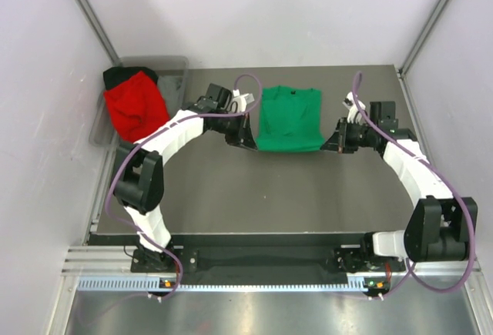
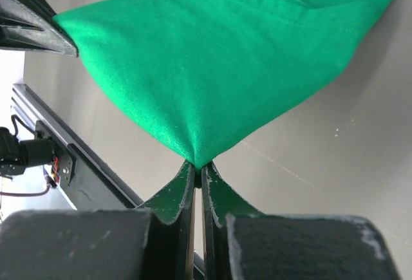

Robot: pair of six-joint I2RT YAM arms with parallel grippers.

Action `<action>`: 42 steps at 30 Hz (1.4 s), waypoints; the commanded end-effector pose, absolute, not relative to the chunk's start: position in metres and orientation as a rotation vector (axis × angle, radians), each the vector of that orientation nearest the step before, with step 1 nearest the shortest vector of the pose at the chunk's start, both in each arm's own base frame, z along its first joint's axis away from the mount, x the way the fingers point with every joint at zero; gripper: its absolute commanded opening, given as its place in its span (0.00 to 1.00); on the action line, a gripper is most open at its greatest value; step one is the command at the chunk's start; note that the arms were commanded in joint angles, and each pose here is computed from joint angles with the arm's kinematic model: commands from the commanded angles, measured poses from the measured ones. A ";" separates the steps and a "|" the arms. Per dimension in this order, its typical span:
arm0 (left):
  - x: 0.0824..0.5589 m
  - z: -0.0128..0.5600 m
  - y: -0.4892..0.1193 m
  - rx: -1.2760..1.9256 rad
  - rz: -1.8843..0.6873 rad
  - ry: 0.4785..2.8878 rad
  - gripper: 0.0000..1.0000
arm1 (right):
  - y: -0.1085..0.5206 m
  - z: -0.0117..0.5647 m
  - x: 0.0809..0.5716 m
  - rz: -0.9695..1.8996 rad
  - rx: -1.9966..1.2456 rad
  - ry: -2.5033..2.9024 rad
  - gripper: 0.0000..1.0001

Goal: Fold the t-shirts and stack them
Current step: Fold the tshirt

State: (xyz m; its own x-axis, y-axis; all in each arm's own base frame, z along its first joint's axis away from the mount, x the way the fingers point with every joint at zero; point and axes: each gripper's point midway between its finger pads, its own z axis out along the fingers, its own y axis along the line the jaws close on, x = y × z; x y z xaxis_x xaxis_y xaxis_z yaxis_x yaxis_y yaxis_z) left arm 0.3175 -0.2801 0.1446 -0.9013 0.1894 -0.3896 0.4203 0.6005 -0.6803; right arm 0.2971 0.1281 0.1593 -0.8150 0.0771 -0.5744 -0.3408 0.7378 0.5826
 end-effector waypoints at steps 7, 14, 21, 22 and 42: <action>0.368 0.152 -0.293 0.583 -1.127 2.485 0.00 | 0.108 0.149 0.346 0.908 -0.183 2.334 0.00; 0.441 0.148 -0.300 0.618 -0.964 2.400 0.00 | 0.102 0.150 0.394 0.866 -0.213 2.260 0.00; 0.502 0.158 -0.300 0.598 -0.856 2.285 0.00 | 0.100 0.157 0.454 0.832 -0.226 2.144 0.00; 0.508 0.150 -0.301 0.595 -0.847 2.289 0.00 | 0.099 0.148 0.461 0.835 -0.214 2.152 0.00; 0.625 0.158 -0.298 0.527 -0.576 1.943 0.00 | 0.092 0.149 0.575 0.795 -0.175 1.965 0.00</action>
